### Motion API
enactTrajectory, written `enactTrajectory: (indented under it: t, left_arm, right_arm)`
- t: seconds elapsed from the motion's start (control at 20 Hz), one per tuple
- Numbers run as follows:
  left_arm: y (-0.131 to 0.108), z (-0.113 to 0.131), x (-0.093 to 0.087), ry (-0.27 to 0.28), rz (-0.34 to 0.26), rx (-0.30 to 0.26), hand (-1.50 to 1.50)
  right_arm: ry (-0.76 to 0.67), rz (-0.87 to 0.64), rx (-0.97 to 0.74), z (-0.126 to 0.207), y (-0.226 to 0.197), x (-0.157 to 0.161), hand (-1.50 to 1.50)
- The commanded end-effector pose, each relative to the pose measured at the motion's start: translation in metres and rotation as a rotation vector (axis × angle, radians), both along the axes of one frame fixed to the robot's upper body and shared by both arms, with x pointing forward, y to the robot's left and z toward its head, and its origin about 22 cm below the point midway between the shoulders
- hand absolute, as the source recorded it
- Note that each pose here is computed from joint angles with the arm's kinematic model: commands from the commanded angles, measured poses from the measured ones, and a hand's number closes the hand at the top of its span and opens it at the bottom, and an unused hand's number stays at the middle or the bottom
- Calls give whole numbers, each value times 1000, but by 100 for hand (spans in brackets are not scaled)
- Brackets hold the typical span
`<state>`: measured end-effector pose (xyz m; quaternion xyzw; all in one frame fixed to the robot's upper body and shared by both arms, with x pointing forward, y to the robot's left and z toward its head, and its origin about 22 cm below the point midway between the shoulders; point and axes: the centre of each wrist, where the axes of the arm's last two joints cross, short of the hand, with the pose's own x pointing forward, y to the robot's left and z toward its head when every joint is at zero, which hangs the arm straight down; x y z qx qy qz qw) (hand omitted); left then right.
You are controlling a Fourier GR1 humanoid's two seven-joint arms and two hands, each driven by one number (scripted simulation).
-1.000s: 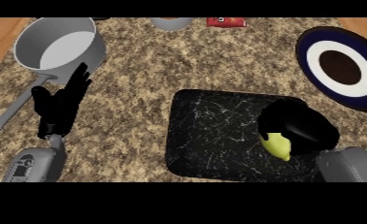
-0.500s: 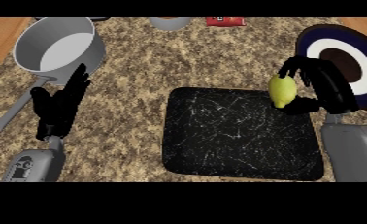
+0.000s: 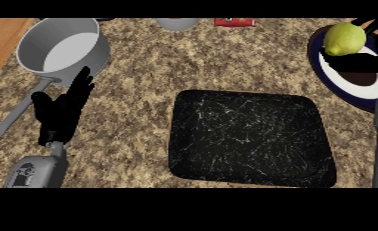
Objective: Pick the lemon from the tray and place it in the plate
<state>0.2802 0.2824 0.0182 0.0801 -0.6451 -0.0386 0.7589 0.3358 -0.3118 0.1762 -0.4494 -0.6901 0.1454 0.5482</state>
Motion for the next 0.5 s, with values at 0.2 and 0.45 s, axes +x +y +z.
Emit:
enactTrajectory:
  t: [0.2, 0.45]
  left_arm:
    - [-2, 20, 7, -8, 0, 6, 0]
    - [-3, 3, 13, 9, -13, -6, 0]
  right_arm:
    - [20, -157, 156, -14, -79, 5, 150]
    - [52, -225, 152, -25, -121, 9, 150]
